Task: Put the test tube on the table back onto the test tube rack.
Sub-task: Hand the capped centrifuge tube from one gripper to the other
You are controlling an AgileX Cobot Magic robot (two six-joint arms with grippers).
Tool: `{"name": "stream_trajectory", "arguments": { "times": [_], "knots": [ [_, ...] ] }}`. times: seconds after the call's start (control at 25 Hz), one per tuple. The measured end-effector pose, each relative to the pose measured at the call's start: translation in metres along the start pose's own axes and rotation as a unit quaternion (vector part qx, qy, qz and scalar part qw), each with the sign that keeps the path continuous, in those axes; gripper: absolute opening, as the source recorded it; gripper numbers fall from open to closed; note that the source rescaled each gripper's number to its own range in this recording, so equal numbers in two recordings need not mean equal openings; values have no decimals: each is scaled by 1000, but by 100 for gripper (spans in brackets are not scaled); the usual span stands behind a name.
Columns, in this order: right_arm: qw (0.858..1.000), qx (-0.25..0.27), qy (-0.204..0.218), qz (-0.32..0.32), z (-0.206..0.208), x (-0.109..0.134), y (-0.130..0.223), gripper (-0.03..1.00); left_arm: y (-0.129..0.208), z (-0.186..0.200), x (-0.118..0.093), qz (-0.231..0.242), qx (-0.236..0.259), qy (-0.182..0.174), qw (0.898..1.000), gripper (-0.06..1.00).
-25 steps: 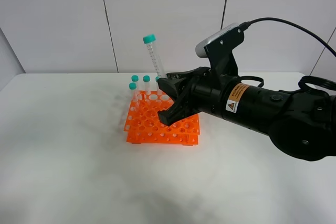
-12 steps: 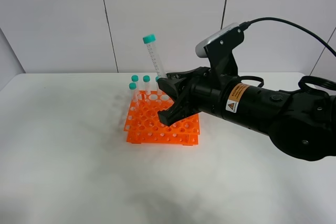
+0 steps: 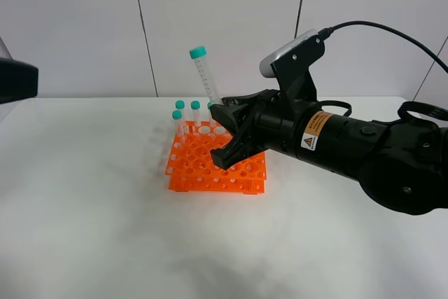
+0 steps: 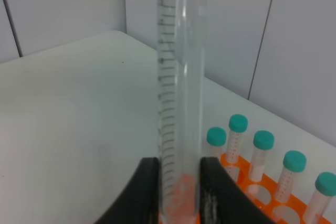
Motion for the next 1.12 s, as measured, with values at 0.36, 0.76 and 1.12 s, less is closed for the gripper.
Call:
{"name": "stream_trajectory", "arguments": {
  "times": [0.36,0.76,1.12],
  "knots": [
    [1000,0,0,2,0,0,0,0,-27,-54,21,-1,26,6,1000,82],
    [1000,0,-2,6,0,0,0,0,-18,-126,28,45,47,34,997,82],
    [1000,0,-3,7,0,1,0,0,-15,-165,21,57,18,92,994,82]
  ]
}}
Point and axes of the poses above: a point on each arm's last joint axis where the gripper is mounted, z pointing back along that axis away from the gripper, x along the wrist's bending axis when the last joint is at zero, y = z × x, the point moved 2 cm from there along -z, pointing out along that axis toward the gripper, and after that the axes turned 15 degrees about -z, right-handed, at the moved point
